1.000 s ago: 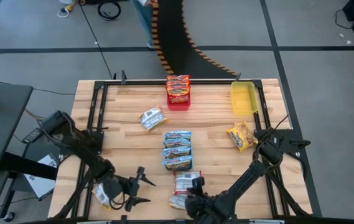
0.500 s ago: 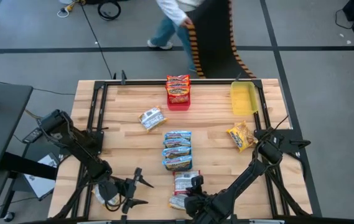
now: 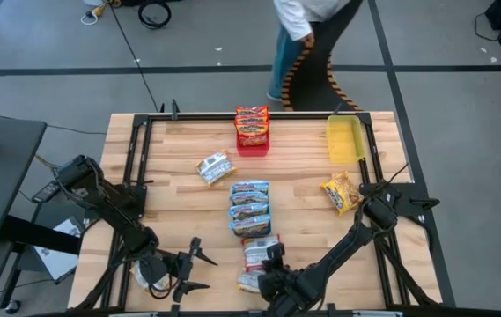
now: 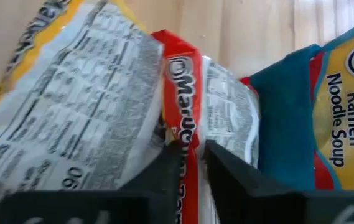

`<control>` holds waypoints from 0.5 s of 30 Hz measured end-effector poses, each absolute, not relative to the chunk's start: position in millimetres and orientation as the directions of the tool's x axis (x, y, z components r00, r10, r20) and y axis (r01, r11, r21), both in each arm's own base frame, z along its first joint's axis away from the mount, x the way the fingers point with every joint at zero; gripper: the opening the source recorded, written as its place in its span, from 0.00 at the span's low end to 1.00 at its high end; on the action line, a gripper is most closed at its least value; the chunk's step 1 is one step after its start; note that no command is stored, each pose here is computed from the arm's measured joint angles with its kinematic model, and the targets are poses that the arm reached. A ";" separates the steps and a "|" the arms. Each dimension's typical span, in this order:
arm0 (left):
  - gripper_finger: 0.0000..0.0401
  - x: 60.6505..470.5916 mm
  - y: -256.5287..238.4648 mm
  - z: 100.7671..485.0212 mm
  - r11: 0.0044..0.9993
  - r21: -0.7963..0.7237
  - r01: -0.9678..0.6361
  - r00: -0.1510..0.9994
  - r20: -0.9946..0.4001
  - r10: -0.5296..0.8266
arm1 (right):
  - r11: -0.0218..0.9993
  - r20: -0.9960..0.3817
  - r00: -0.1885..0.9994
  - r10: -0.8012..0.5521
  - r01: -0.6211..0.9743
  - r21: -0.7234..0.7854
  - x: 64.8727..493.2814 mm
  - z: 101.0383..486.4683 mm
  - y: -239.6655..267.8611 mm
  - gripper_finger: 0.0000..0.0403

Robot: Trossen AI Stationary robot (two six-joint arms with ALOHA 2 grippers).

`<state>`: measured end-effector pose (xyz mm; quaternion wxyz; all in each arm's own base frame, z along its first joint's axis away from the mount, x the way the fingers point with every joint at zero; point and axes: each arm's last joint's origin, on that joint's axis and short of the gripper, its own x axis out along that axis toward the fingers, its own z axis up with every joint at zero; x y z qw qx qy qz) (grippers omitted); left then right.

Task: Sort Maruchan noodles
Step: Put the red noodle pack into the red bin

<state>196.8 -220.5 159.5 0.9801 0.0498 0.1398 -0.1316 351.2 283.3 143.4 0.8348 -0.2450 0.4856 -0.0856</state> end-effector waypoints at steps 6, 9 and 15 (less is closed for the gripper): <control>0.78 196.9 -220.4 159.4 0.961 0.061 0.271 0.926 -0.287 -0.243 | 0.896 -0.818 0.473 -0.326 -0.122 -0.427 358.2 157.7 284.0 0.03; 0.78 196.9 -220.4 159.4 0.961 0.061 0.271 0.926 -0.287 -0.243 | 0.906 -0.844 0.448 -0.295 -0.149 -0.396 364.2 181.3 284.7 0.02; 0.78 196.2 -219.5 160.3 0.967 0.009 0.255 0.925 -0.295 -0.241 | 0.871 -0.824 0.447 -0.348 -0.171 -0.460 380.3 242.5 261.9 0.01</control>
